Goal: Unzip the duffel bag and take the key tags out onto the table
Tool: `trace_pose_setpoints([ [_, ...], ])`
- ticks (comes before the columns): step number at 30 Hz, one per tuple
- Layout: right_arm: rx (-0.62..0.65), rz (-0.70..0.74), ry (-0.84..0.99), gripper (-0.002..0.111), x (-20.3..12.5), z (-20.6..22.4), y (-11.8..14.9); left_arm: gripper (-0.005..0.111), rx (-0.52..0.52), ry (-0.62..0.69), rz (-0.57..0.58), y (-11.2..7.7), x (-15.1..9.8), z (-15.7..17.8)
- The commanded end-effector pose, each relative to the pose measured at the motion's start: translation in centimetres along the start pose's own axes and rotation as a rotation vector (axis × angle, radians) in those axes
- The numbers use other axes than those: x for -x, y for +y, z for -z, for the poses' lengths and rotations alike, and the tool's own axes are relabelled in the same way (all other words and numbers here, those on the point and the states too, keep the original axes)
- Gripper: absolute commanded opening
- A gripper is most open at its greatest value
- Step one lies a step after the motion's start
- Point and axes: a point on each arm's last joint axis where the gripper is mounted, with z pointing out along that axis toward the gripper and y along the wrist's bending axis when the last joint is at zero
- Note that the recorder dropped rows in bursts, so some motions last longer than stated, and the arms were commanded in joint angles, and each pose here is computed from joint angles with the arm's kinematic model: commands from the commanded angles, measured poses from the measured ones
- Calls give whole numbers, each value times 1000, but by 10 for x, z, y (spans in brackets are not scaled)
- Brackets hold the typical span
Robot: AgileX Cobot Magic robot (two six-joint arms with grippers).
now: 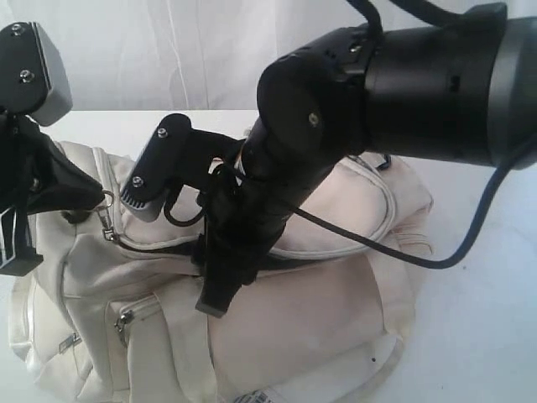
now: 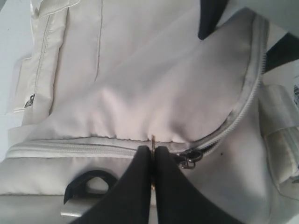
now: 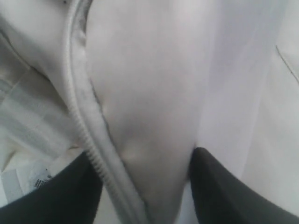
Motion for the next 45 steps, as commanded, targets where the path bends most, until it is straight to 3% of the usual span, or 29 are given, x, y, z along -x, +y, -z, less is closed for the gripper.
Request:
trace_pose_setpoints([
  [1, 15, 4, 35, 24, -4, -1, 1, 0, 25, 10, 23, 2, -1, 1],
  [5, 32, 4, 67, 0, -7, -1, 3, 0, 75, 30, 61, 8, -3, -1],
  [27, 95, -45, 135, 0, -13, 0, 9, 0, 192, 29, 68, 31, -4, -30],
  [36, 103, -62, 155, 0, -15, 1, 10, 0, 409, -119, 52, 52, 7, -23],
  [40, 105, -62, 158, 0, -15, 1, 10, 0, 511, -102, 112, 75, -9, -22],
  [45, 105, -62, 158, 0, -15, 1, 10, 0, 554, -45, 169, 94, -30, -31],
])
